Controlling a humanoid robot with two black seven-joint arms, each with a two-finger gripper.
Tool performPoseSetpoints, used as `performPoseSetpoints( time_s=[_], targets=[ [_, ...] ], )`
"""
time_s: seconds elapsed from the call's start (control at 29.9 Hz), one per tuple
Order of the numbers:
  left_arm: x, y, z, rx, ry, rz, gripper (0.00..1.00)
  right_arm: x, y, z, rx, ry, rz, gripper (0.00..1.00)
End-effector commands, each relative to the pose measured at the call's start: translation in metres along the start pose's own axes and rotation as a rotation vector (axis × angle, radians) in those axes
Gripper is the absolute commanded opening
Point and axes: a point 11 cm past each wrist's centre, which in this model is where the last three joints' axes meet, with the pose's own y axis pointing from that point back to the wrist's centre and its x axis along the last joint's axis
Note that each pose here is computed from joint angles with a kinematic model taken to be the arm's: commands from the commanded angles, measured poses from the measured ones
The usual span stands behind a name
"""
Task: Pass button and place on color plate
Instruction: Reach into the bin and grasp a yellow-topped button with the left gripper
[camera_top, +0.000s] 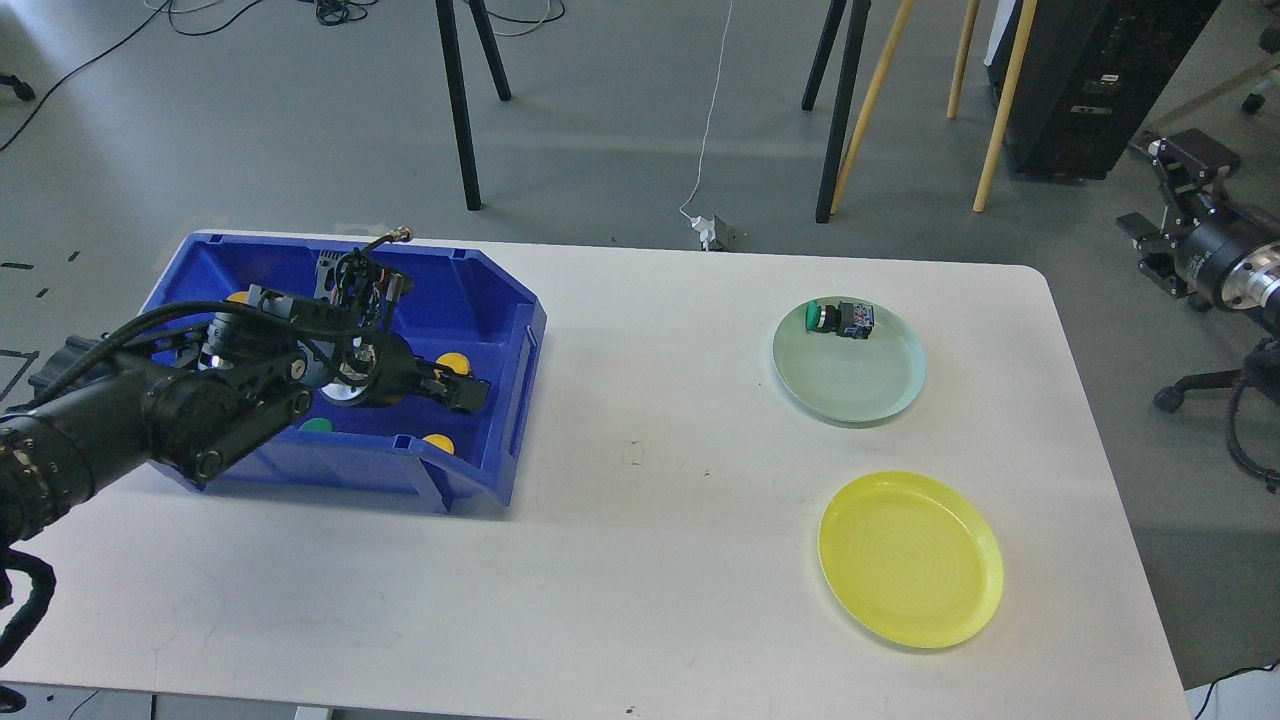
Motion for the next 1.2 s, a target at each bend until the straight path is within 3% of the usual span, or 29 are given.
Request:
performPoseSetpoints(
  time_s=[0.0,0.37,0.5,0.64,0.7,0.94,1.17],
  targets=[
    [0.0,-0.001,-0.001,0.001,0.004,-0.001,0.85,-0.001,0.0,0.001,0.0,-0.001,-0.002,0.91],
    [0.002,-0.007,-0.001,0.008,0.022,-0.002,0.76,-0.001,0.0,0.003,-0.005,0.001,-0.003,0.91],
    [0.004,-0.007,-0.002,0.012,0.021,0.001,0.61,-0.001,0.0,0.002,-0.003,0.001,-0.003,0.91],
    [0.005,-0.007,-0.002,0.014,0.019,0.003,0.37,-0.001,0.0,0.002,-0.004,0.002,-0.004,0.91],
    [0.006,-0.006,-0.002,0.013,0.02,0.005,0.3,-0.001,0.0,0.002,-0.004,0.002,-0.004,0.91],
    [0.013,0.001,-0.007,0.01,0.021,0.02,0.28,-0.004,-0.002,0.001,-0.001,0.001,-0.01,0.91],
    [0.01,0.059,-0.066,0.057,0.037,0.061,0.28,-0.011,-0.007,-0.005,0.009,0.004,-0.024,0.91]
  ],
)
